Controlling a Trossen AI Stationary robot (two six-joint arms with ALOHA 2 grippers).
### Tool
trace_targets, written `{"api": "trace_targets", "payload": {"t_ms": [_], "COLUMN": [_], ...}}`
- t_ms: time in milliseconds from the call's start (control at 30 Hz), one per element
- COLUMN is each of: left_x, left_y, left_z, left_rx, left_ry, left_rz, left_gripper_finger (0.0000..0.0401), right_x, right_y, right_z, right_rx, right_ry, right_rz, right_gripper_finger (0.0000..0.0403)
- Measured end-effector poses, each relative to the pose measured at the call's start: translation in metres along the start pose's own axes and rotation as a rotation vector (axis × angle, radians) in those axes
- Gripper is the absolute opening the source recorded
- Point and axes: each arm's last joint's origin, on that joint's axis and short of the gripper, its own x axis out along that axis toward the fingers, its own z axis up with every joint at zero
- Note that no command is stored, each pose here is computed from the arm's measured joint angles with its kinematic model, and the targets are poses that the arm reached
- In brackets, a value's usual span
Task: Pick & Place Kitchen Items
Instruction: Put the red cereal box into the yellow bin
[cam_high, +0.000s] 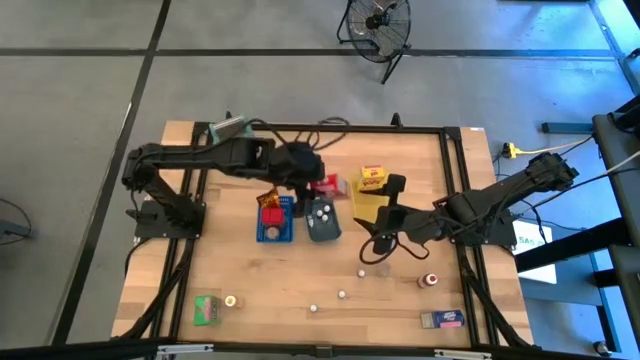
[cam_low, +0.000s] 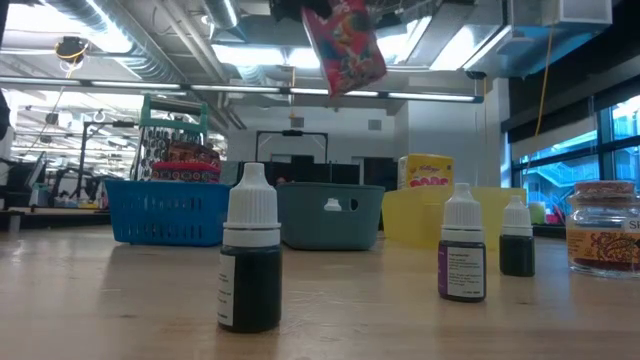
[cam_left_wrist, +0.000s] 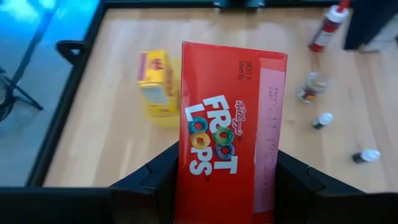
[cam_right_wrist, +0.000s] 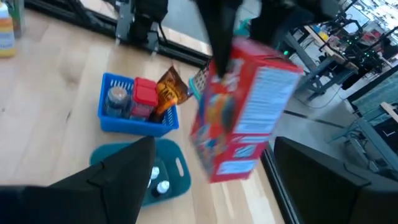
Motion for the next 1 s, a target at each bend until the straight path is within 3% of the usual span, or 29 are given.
{"api": "trace_targets", "payload": {"t_ms": [400, 633, 1000], "left_x": [0.012, 0.015, 0.016], "left_y": [-0.035, -0.04, -0.041], "left_z": [0.006, 0.004, 0.005], "left_rx": [0.06, 0.069, 0.068], "left_ry": [-0.054, -0.038, -0.049], "left_rz": [-0.071, -0.078, -0.077], "left_gripper_finger": [0.0176, 0.0176, 0.0176], "right_x": [0.005, 0.007, 0.027], "right_y": [-0.008, -0.011, -0.016], "right_z": [0.012, 0.014, 0.011], "right_rx": [0.065, 0.09, 0.122], "right_ry": [-0.089, -0.108, -0.103], "right_rz": [0.052, 0.056, 0.153], "right_gripper_finger": [0.0332, 0.0332, 0.0332]}}
